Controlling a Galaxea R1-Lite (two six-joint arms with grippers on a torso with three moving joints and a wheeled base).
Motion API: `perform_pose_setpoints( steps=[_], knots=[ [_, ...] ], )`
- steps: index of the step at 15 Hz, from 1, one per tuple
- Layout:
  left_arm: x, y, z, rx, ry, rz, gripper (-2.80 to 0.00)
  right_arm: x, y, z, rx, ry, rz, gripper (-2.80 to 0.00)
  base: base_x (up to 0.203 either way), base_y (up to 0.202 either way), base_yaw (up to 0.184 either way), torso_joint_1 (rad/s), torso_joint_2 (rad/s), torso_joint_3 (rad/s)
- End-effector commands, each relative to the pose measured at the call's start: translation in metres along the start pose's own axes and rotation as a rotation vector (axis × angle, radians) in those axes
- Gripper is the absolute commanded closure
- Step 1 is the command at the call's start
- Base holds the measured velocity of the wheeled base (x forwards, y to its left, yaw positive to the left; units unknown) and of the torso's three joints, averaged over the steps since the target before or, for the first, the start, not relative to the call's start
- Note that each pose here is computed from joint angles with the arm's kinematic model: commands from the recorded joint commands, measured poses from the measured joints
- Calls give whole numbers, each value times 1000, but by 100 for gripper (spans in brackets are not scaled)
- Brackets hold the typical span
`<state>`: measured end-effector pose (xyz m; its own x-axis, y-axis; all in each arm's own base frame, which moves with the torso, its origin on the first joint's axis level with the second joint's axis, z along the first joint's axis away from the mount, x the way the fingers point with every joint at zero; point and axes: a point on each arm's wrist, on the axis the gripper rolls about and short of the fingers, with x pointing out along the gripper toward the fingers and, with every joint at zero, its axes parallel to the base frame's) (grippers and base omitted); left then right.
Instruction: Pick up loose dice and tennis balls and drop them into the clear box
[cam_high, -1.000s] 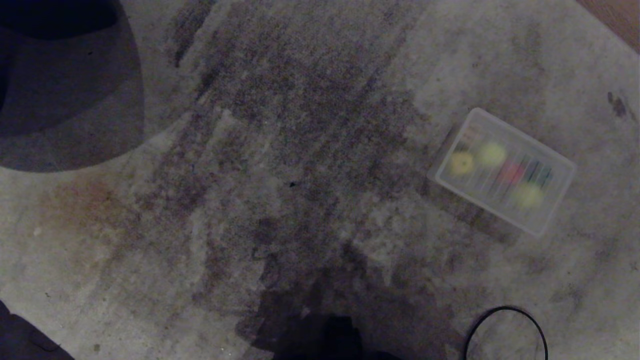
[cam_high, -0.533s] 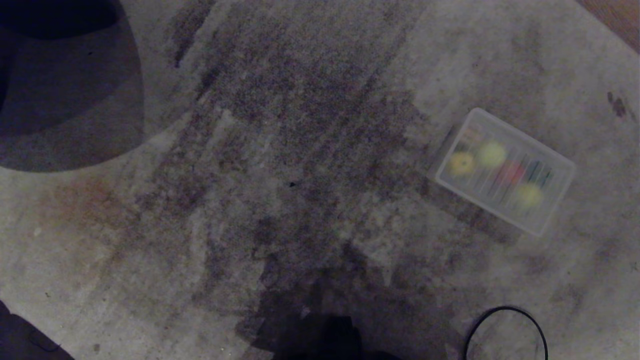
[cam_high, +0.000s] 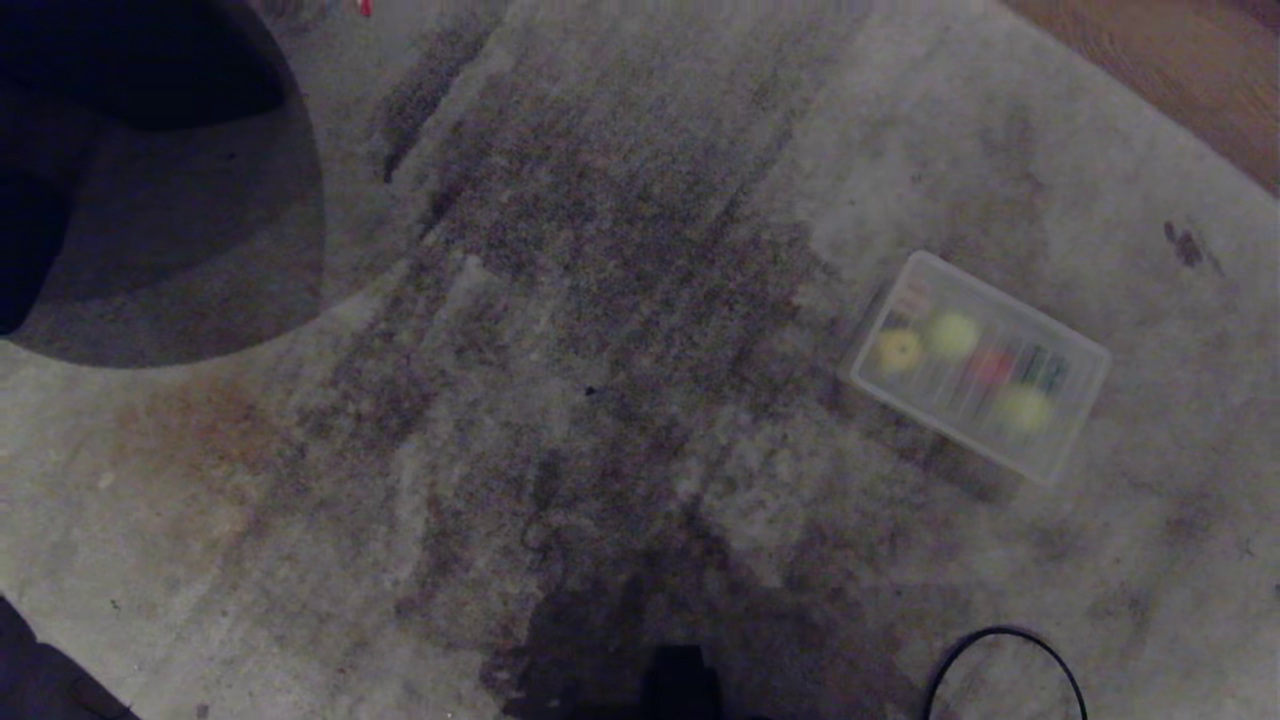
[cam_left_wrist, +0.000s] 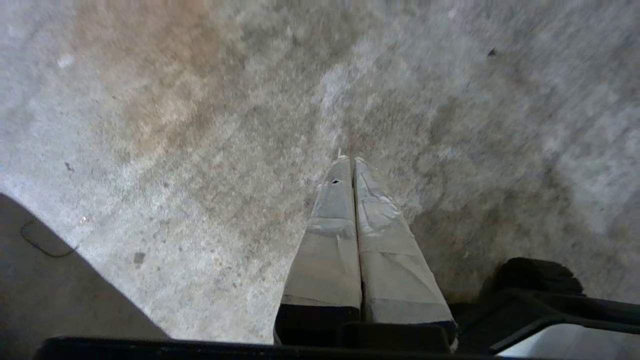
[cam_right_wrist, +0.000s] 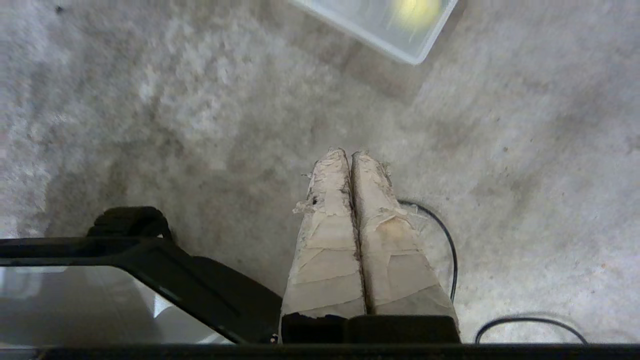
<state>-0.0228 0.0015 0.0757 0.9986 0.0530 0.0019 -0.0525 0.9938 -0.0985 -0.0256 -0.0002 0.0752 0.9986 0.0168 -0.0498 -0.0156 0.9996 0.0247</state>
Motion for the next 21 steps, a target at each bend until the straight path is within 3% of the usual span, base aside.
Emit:
perform_pose_setpoints(
  steps=[1,21],
  knots=[
    [0,0,0,2,2,1,0,0,0,0,0,4,1,0,0,0,0,4,0,198],
    [0,0,0,-1,0,1,0,0,0,0,0,5,1,0,0,0,0,2,2,203]
  ],
)
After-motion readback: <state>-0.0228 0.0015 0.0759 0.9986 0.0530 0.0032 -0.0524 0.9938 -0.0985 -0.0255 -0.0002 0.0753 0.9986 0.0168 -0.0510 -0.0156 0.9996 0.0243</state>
